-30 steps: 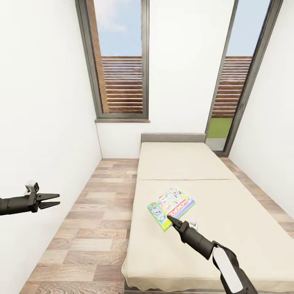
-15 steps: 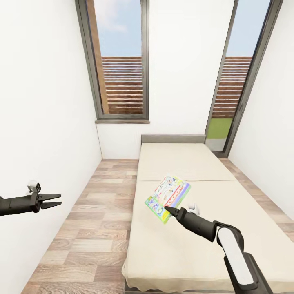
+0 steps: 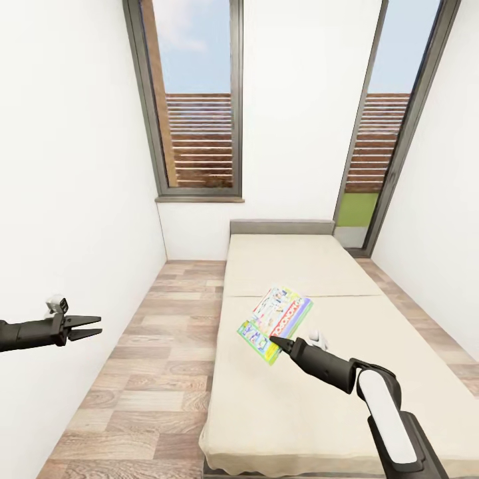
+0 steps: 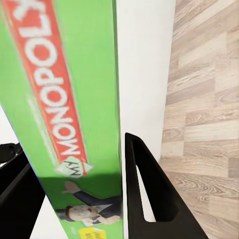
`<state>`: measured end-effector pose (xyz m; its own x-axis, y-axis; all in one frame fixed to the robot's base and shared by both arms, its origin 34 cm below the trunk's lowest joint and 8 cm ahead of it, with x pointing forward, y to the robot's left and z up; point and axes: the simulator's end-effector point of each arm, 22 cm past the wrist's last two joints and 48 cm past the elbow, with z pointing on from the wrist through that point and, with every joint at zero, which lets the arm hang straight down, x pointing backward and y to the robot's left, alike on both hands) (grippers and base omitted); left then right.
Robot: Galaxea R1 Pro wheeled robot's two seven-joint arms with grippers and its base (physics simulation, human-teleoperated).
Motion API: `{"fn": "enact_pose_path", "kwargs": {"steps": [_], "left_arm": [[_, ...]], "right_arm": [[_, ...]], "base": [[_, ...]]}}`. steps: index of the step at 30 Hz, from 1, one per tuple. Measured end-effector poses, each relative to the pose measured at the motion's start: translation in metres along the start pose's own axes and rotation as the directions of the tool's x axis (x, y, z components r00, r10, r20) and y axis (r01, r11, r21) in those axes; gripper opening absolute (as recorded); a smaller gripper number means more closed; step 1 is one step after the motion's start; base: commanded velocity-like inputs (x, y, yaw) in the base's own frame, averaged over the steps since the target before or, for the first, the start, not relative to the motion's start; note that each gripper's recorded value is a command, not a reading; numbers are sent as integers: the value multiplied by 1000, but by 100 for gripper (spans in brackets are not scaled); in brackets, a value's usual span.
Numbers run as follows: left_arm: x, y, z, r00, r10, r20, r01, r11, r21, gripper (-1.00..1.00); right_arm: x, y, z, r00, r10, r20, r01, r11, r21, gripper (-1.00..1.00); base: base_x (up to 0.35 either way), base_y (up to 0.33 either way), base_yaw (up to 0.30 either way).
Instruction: Put all the toys in the child's room - the three board games (two on the bed and one on the table), the two jigsaw puzzles on the table, and the tennis ball on the table - inside the toy box on the table in the child's room.
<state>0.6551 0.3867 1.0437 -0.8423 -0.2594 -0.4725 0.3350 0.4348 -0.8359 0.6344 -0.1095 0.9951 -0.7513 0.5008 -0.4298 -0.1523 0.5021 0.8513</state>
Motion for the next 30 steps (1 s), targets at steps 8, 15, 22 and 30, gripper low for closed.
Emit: {"fn": "enact_pose_path", "kwargs": {"steps": [8, 15, 22, 30], "left_arm": [[-3, -8, -3, 1000, 0, 0, 0, 1000, 1, 100], [-5, -15, -6, 1000, 0, 1, 0, 1000, 1, 100], [-7, -22, -8, 1000, 0, 0, 0, 1000, 1, 100], [-8, -29, -12, 1000, 0, 1, 0, 1000, 1, 100]], "right_arm": [[-2, 10, -3, 1000, 2, 0, -2, 1000, -3, -100], [-3, 14, -7, 1000, 4, -4, -4, 1000, 1, -100], [-4, 21, -10, 1000, 4, -4, -4, 1000, 0, -100], [-6, 29, -12, 1000, 6, -1, -6, 1000, -2, -100]], "base": [[0, 0, 0], [0, 0, 0], [0, 0, 0], [0, 0, 0]]}}
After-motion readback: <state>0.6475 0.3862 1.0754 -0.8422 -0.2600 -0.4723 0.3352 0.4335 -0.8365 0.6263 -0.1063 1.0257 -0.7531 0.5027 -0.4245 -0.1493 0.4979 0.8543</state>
